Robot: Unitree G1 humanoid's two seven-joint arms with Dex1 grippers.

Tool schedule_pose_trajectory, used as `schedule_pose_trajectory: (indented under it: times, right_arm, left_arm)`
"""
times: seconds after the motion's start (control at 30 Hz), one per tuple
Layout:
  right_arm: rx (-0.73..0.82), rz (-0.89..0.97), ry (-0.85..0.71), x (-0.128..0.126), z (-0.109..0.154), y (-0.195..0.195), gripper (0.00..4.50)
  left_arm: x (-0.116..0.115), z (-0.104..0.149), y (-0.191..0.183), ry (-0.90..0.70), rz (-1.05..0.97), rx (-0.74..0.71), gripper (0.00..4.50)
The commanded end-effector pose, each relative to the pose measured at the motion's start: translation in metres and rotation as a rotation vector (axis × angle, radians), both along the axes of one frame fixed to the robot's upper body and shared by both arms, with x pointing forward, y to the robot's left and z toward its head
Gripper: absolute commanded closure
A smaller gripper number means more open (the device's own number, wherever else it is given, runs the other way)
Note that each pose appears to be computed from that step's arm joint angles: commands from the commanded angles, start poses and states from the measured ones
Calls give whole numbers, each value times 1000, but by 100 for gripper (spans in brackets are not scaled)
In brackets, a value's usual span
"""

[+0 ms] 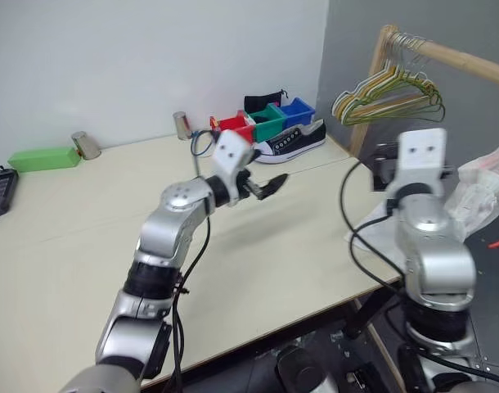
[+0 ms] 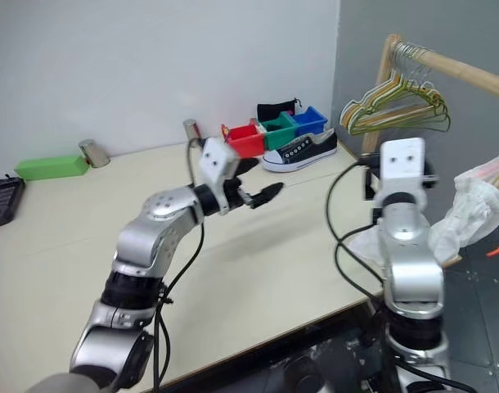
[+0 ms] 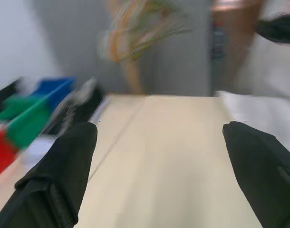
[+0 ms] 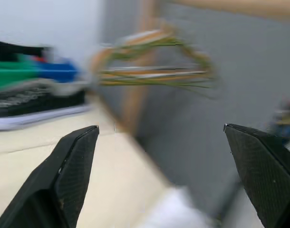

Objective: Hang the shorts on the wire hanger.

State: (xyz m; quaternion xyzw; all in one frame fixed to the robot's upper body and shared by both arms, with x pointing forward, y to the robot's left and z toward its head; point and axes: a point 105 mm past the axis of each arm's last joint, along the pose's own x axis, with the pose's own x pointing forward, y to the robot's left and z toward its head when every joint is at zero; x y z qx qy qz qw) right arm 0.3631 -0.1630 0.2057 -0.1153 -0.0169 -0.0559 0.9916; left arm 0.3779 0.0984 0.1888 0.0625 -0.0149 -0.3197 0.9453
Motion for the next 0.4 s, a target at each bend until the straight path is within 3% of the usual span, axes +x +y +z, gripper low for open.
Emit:
schedule_pose_trajectory:
  times: [0.03,0.2,0.4]
  right_arm:
    - [30,118,-33,17,-6,27,4]
    - [134,160,55,36,-49,44,4]
    - [179,179,126,44,-78,49,4]
  left_arm:
    - [-6,-3,39,-16,226,-45,0]
    - [-22,-37,76,28,478,-81,0]
    - [-37,-63,88,69,609,-83,0]
